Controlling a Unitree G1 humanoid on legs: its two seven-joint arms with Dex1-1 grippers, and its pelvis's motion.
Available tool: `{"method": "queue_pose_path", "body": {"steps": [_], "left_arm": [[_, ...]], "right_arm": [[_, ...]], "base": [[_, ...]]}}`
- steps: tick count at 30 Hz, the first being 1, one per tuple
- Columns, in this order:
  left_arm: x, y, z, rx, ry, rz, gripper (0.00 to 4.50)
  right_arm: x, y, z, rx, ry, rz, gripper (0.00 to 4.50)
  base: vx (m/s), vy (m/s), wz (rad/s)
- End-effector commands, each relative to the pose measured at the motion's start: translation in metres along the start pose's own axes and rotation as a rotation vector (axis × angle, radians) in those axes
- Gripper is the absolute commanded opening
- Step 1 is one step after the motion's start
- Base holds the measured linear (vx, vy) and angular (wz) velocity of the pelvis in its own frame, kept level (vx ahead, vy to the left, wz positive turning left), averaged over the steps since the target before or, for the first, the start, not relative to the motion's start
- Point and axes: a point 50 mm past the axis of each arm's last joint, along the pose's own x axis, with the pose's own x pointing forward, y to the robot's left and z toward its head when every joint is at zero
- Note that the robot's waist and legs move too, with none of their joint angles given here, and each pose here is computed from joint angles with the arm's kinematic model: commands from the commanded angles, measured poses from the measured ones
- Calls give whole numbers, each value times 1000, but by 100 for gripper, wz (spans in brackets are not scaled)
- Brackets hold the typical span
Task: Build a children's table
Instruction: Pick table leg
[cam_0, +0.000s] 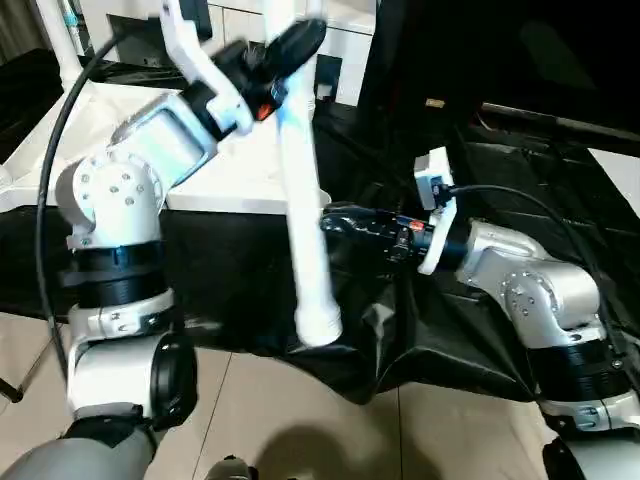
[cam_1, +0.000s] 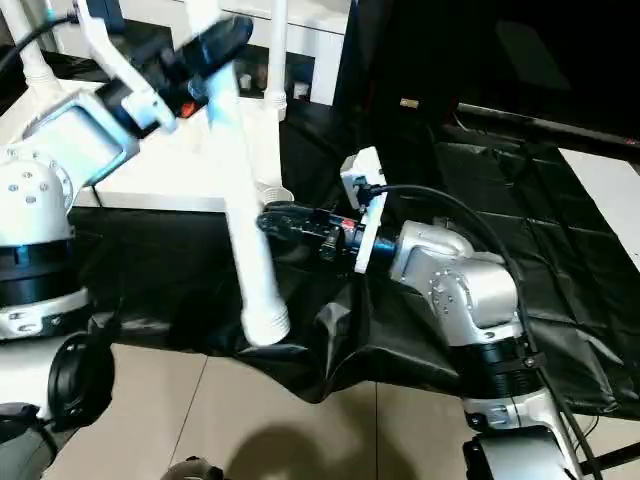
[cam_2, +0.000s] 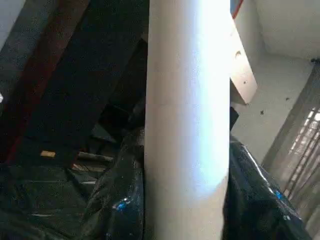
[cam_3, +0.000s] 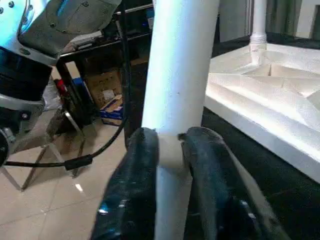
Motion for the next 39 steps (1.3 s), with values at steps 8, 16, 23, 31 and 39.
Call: {"method": "queue_pose_path", "body": {"steps": [8, 16, 23, 31, 39], "left_arm": [[9, -17, 5, -9, -30, -83, 154], [8, -17, 9, -25, -48, -90, 154], [9, -18, 12, -30, -57, -98, 154], [11, -22, 10, -33, -47, -122, 154], [10, -22, 12, -41, -60, -128, 154]], "right_arm": [[12, -6, -15, -42, 126, -90, 120], [15, -8, -25, -28, 178, -103, 120], [16, -10, -28, -5, 174, -129, 171], [17, -13, -32, -16, 194, -152, 201], [18, -14, -39, -4, 218, -144, 171]], "base": [[0, 0, 0], [0, 0, 0], [0, 0, 0], [0, 0, 0], [0, 0, 0]]}}
